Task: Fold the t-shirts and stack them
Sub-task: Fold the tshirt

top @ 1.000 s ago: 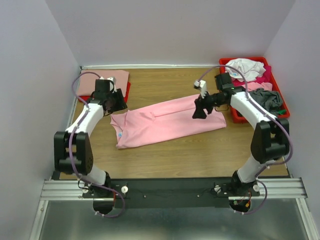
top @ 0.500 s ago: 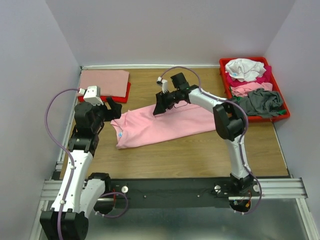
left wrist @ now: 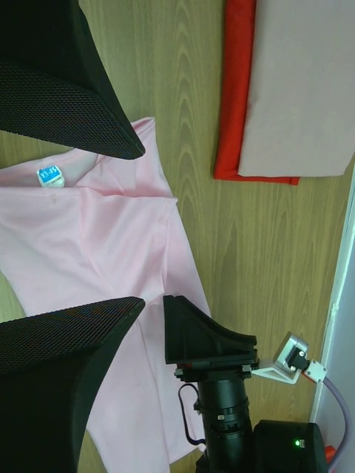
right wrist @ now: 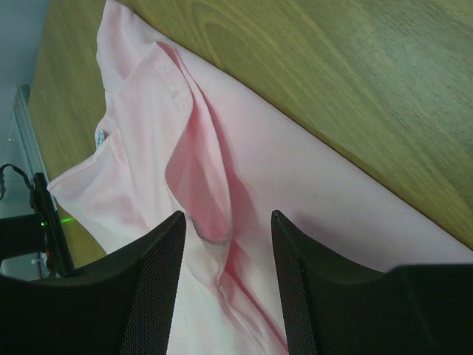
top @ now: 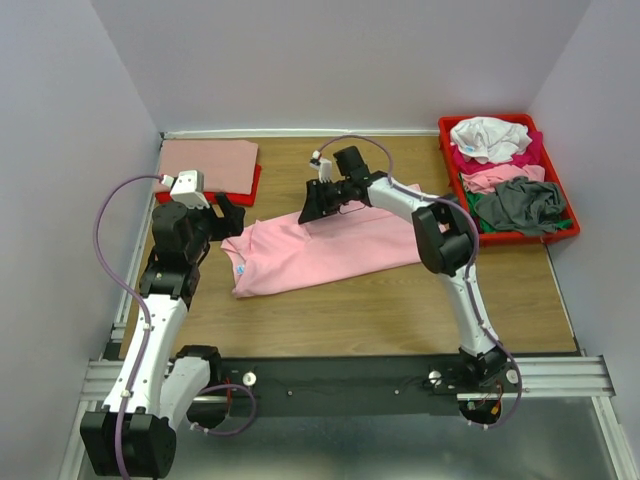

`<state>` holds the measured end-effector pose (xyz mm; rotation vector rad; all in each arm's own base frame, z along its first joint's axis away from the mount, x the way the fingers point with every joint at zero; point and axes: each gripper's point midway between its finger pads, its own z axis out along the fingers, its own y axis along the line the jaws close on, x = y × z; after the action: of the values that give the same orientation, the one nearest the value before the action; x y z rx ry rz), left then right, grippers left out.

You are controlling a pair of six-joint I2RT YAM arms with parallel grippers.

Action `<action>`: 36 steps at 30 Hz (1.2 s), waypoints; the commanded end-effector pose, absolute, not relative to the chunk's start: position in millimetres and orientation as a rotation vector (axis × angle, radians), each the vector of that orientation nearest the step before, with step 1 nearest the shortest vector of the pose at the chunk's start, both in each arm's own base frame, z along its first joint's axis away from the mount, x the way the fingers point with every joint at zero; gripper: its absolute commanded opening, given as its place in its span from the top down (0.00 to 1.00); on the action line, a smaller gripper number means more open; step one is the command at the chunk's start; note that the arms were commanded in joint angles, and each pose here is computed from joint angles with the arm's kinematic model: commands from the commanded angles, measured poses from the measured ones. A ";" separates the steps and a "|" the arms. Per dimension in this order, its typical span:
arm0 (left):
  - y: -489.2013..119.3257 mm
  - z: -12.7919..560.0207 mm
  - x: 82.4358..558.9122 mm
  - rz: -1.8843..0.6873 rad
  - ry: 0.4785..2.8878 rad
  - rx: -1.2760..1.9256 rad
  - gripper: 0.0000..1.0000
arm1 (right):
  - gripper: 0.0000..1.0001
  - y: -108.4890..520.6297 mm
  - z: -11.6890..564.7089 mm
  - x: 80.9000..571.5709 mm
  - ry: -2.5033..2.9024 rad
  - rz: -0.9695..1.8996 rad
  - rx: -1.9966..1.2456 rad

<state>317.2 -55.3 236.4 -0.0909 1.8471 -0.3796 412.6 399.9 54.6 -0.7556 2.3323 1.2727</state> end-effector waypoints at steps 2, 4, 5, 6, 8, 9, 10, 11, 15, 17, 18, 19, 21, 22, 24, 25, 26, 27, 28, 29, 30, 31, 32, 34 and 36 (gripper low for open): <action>-57.4 236.2 318.9 -0.387 1.834 -0.061 0.17 | 0.44 410.6 49.2 395.1 2.334 1.311 -0.798; -57.4 237.4 318.8 -0.387 1.831 -0.061 0.17 | 0.46 410.7 48.2 389.7 2.341 1.318 -0.807; -57.2 237.5 318.7 -0.387 1.829 -0.063 0.17 | 0.48 411.8 48.6 388.4 2.338 1.318 -0.813; -57.4 237.9 318.6 -0.387 1.829 -0.060 0.17 | 0.50 411.8 47.3 387.2 2.343 1.317 -0.813; -57.2 237.6 318.4 -0.387 1.829 -0.063 0.18 | 0.57 411.8 46.0 387.3 2.347 1.308 -0.811; -57.2 237.6 318.4 -0.388 1.829 -0.064 0.18 | 0.59 412.2 47.6 388.8 2.341 1.303 -0.810; -57.2 237.6 318.4 -0.388 1.829 -0.064 0.18 | 0.64 412.6 49.2 392.9 2.333 1.283 -0.808; -57.2 237.3 318.2 -0.387 1.831 -0.063 0.18 | 0.66 412.6 50.4 395.3 2.330 1.270 -0.805; -57.6 237.3 318.1 -0.391 1.831 -0.066 0.18 | 0.75 413.5 59.0 411.0 2.297 1.193 -0.796; -57.5 237.4 317.8 -0.390 1.831 -0.065 0.18 | 0.78 412.0 59.5 416.1 2.293 1.163 -0.794; -57.5 236.7 317.7 -0.390 1.832 -0.065 0.18 | 0.79 412.7 60.5 417.5 2.288 1.154 -0.798; -56.9 236.7 317.8 -0.389 1.832 -0.069 0.18 | 0.79 412.0 59.1 418.0 2.291 1.145 -0.800; -57.2 237.1 317.9 -0.391 1.831 -0.069 0.18 | 0.80 410.6 56.4 418.7 2.295 1.130 -0.802; -58.2 237.1 317.7 -0.395 1.831 -0.066 0.18 | 0.80 409.5 55.0 420.0 2.297 1.115 -0.803; -58.0 236.1 317.5 -0.396 1.834 -0.070 0.18 | 0.80 407.6 53.7 422.2 2.299 1.089 -0.801; -58.1 236.4 317.6 -0.397 1.833 -0.071 0.18 | 0.80 406.5 54.0 424.7 2.297 1.069 -0.800; -58.0 236.4 317.6 -0.396 1.833 -0.070 0.18 | 0.80 405.2 52.4 425.3 2.302 1.056 -0.799; -57.9 235.0 317.2 -0.398 1.837 -0.076 0.18 | 0.79 404.0 52.7 426.2 2.303 1.043 -0.799; -57.7 236.3 317.1 -0.398 1.833 -0.077 0.18 | 0.79 403.6 52.0 425.4 2.306 1.036 -0.803; -57.3 235.3 316.7 -0.398 1.837 -0.081 0.18 | 0.79 401.3 51.3 427.2 2.304 1.017 -0.805; -57.8 236.1 316.4 -0.400 1.836 -0.081 0.18 | 0.79 400.1 50.4 427.5 2.306 1.007 -0.807; -57.0 236.6 316.5 -0.398 1.834 -0.091 0.18 | 0.79 399.5 53.1 427.9 2.300 1.001 -0.808; -57.8 236.4 315.3 -0.410 1.837 -0.104 0.18 | 0.80 397.1 52.7 429.8 2.300 0.975 -0.809; -60.3 233.7 312.0 -0.457 1.848 -0.166 0.18 | 0.80 393.2 60.1 434.7 2.280 0.931 -0.816; -65.0 227.4 306.4 -0.518 1.868 -0.228 0.18 | 0.79 390.8 72.6 439.3 2.248 0.887 -0.830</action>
<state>316.5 -58.0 235.3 -0.1343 1.8472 -0.4188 427.3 395.5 36.6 -0.7949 2.3307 1.0087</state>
